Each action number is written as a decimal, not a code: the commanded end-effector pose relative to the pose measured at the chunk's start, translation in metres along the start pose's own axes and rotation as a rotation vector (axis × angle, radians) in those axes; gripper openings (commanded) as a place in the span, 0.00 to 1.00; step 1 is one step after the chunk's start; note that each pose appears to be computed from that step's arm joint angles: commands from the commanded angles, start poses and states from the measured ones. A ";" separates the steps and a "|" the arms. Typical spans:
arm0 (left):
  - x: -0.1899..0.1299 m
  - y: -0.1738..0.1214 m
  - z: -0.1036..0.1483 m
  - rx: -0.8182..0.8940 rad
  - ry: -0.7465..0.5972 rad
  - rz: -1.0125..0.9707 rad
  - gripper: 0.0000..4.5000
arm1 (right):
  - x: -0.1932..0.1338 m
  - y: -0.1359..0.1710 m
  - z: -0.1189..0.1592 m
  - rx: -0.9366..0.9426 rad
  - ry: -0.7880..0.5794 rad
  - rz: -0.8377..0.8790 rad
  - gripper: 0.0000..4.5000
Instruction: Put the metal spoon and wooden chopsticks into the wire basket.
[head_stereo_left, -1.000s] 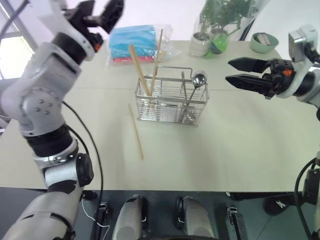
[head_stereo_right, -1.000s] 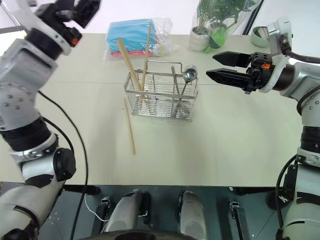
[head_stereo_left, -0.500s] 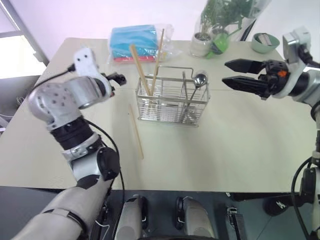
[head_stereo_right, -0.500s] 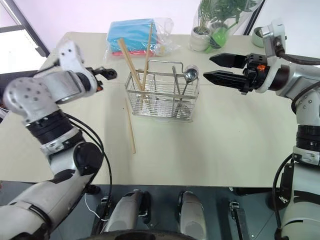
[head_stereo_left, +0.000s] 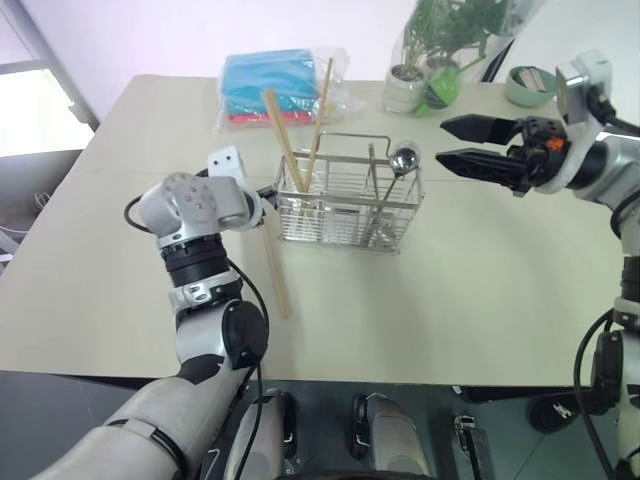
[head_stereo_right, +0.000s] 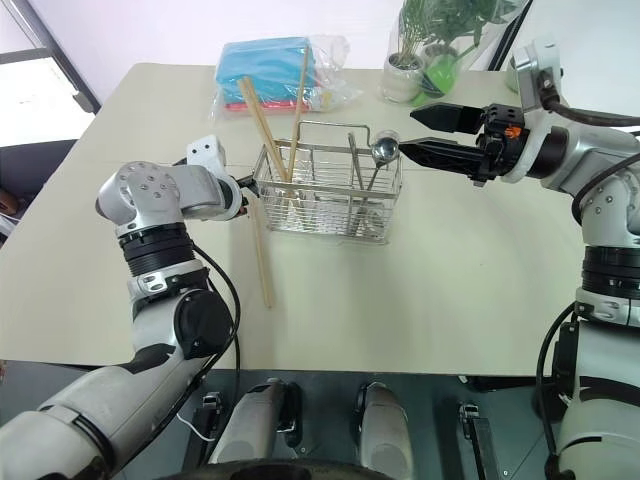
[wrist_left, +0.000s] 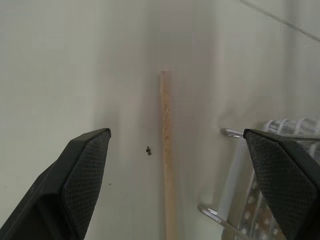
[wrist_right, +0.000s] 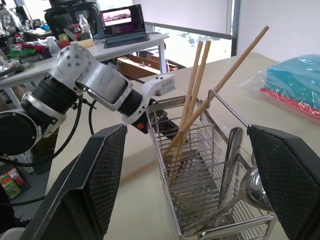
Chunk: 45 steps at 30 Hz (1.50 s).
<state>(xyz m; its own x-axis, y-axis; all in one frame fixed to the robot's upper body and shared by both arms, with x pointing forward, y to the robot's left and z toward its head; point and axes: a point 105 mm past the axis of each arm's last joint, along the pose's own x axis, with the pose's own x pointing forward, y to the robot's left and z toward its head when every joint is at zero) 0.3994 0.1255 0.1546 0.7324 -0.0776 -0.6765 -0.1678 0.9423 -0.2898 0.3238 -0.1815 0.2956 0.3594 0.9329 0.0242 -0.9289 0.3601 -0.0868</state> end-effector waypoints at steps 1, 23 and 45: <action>0.004 -0.009 -0.004 0.059 0.006 0.005 0.99 | -0.003 0.004 0.017 -0.062 -0.027 -0.003 0.88; 0.026 0.037 -0.038 0.188 0.204 0.201 0.99 | -0.010 0.007 0.007 -0.073 -0.009 -0.029 0.88; 0.021 0.051 -0.024 0.074 0.129 0.208 0.00 | -0.010 0.006 0.006 -0.072 -0.014 -0.038 0.88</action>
<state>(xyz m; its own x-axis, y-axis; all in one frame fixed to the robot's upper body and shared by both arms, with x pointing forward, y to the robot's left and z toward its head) 0.3976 0.1592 0.1274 0.6519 0.0774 -0.7544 -0.2295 0.9683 -0.0990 0.3204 -0.1867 0.2849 0.3958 0.9181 0.0209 -0.9142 0.3961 -0.0853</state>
